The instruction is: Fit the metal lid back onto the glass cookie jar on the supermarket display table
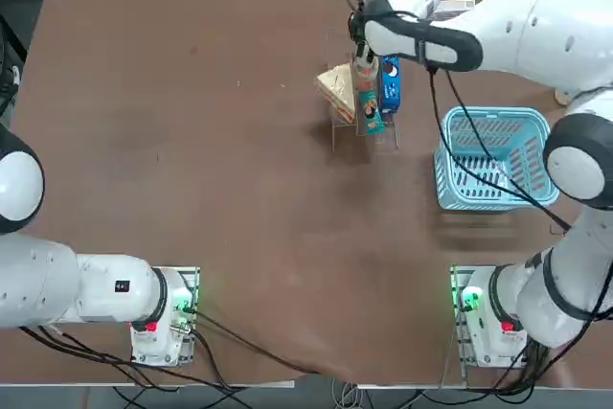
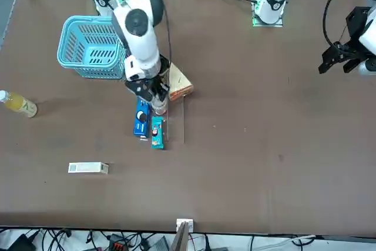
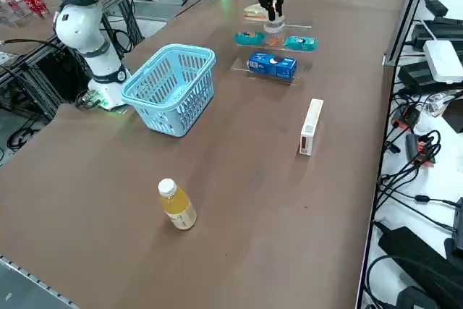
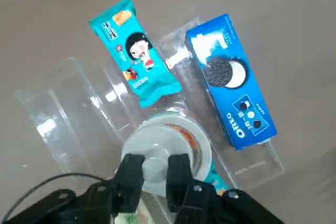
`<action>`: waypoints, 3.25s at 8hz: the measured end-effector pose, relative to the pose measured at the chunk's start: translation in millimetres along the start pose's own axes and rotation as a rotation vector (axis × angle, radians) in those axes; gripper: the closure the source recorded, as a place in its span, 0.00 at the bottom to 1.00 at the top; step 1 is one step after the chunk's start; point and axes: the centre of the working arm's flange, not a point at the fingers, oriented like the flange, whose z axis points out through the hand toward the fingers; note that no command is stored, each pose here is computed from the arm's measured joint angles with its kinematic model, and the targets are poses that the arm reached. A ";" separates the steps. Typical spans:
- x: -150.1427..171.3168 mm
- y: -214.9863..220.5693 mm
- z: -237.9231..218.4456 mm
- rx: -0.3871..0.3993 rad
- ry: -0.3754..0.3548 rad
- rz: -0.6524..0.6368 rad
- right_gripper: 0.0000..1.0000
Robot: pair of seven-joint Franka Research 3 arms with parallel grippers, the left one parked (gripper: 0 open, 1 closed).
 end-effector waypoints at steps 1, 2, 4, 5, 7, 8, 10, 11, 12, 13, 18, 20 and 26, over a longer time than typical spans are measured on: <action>2.0 -0.4 3.3 -0.004 0.001 0.001 0.73; 3.1 -0.3 3.4 -0.005 0.003 0.002 0.73; 3.1 -0.3 3.4 -0.006 0.002 0.001 0.73; 2.5 -0.4 3.6 -0.007 0.002 0.000 0.73; -3.0 -2.3 5.7 -0.014 -0.002 -0.008 0.73; -5.9 -3.0 7.4 -0.019 -0.005 -0.013 0.73; -6.4 -2.4 7.1 -0.026 -0.007 -0.013 0.73; -6.5 -1.6 6.7 -0.031 -0.009 -0.013 0.73; -6.7 -0.7 6.5 -0.038 -0.011 -0.012 0.73; -6.7 -0.1 6.5 -0.042 -0.013 -0.012 0.73; -4.2 1.9 7.1 -0.049 -0.014 -0.008 0.73; -2.2 2.4 9.9 -0.049 -0.013 -0.005 0.73; -2.3 1.3 14.3 -0.035 -0.008 -0.006 0.73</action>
